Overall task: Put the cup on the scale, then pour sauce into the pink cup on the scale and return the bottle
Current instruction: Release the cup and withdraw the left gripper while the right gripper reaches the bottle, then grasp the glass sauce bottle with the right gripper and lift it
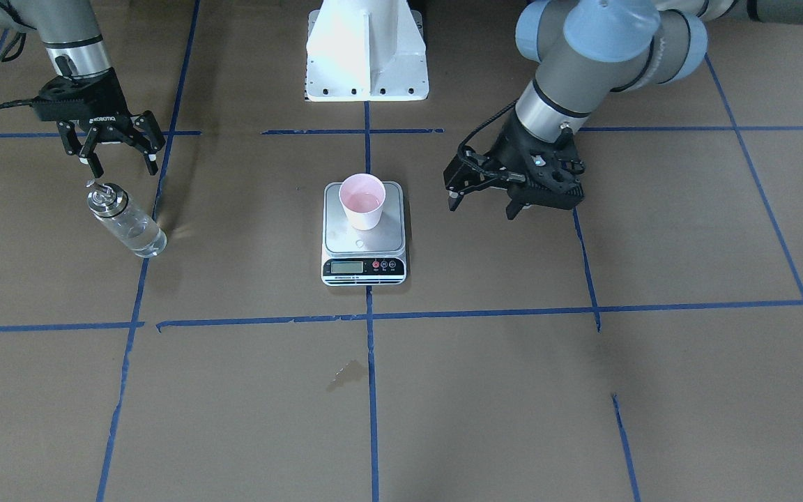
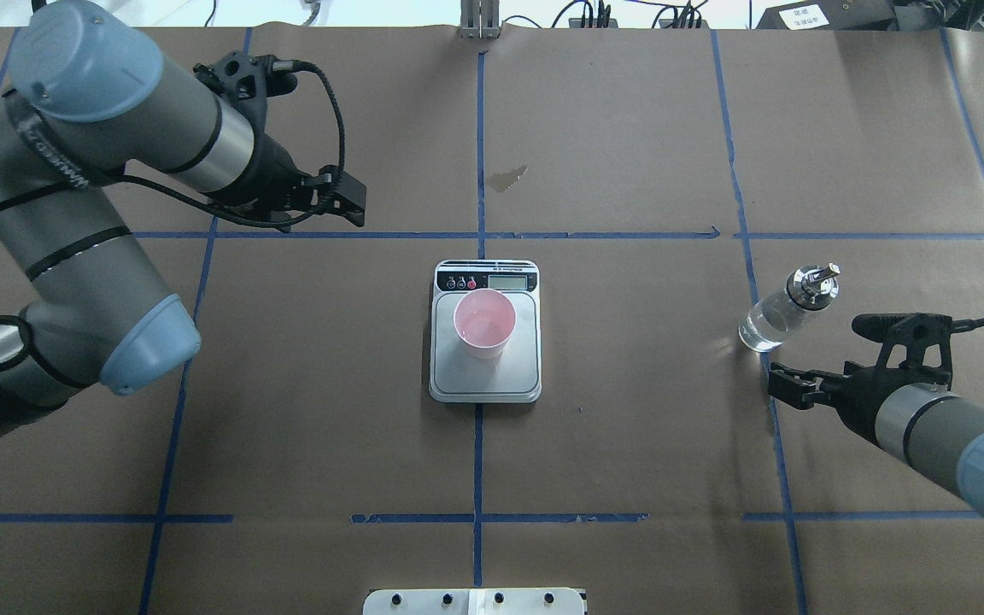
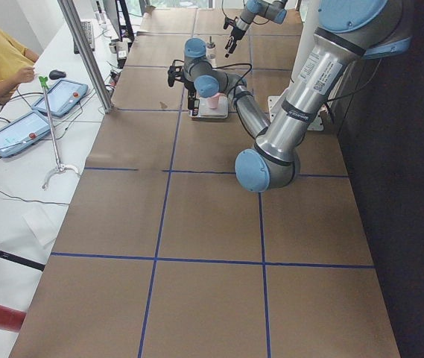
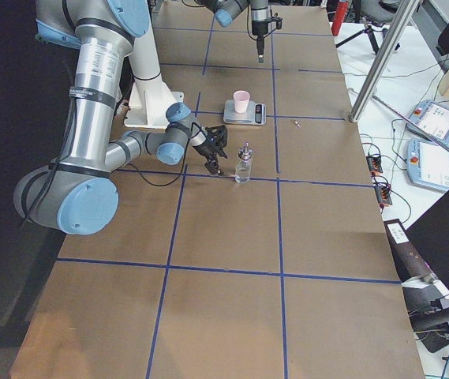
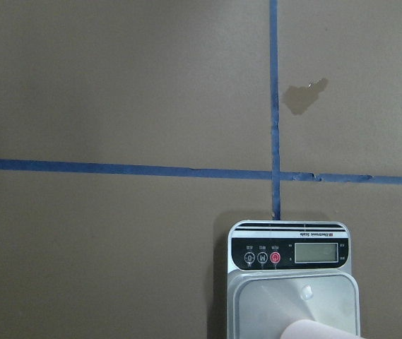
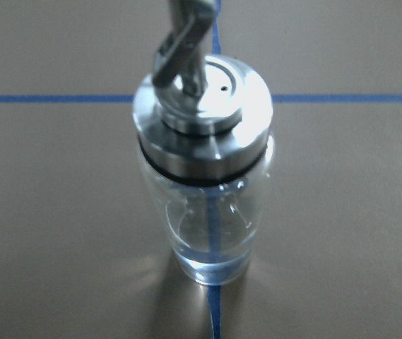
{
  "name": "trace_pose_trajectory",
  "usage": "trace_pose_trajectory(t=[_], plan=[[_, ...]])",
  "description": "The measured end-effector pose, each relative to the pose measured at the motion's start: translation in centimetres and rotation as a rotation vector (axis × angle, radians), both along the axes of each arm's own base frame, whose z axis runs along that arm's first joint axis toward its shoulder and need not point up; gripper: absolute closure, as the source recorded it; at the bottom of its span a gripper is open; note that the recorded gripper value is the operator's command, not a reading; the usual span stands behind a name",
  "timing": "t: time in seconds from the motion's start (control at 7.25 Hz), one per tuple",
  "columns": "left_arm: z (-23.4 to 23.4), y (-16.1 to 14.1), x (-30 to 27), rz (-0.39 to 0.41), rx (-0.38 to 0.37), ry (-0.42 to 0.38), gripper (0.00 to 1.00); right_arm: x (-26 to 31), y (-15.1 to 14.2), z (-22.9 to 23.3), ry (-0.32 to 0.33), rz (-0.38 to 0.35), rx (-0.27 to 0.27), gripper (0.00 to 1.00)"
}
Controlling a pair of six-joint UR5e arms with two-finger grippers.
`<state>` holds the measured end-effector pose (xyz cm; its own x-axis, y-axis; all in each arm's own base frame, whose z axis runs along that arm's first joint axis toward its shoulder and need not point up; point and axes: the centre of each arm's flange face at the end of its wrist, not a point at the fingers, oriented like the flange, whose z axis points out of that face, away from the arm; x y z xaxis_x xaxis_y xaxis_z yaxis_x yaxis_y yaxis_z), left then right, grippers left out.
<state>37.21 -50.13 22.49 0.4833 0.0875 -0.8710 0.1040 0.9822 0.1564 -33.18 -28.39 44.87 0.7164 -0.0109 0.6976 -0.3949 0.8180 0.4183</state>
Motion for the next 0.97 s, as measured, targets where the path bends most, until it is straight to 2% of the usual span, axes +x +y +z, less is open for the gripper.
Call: trace_pose_trajectory(t=[0.14,0.41,0.69,0.97], plan=[[2.3,-0.2,-1.6,0.009,0.044,-0.023,0.0,-1.8,0.5,0.2,0.023,0.087,0.094,0.0],[4.9,-0.7,-3.4,0.012,0.076,-0.058,0.0,-3.0,0.8,0.1,0.018,0.207,0.206,0.0],[7.8,-1.4,-5.7,0.028,0.125,-0.107,0.0,-2.7,0.4,1.1,0.001,0.309,0.291,0.01],[10.6,-1.9,-8.3,0.052,0.181,-0.159,0.0,-3.1,0.3,4.3,-0.049,0.363,0.35,0.01]])
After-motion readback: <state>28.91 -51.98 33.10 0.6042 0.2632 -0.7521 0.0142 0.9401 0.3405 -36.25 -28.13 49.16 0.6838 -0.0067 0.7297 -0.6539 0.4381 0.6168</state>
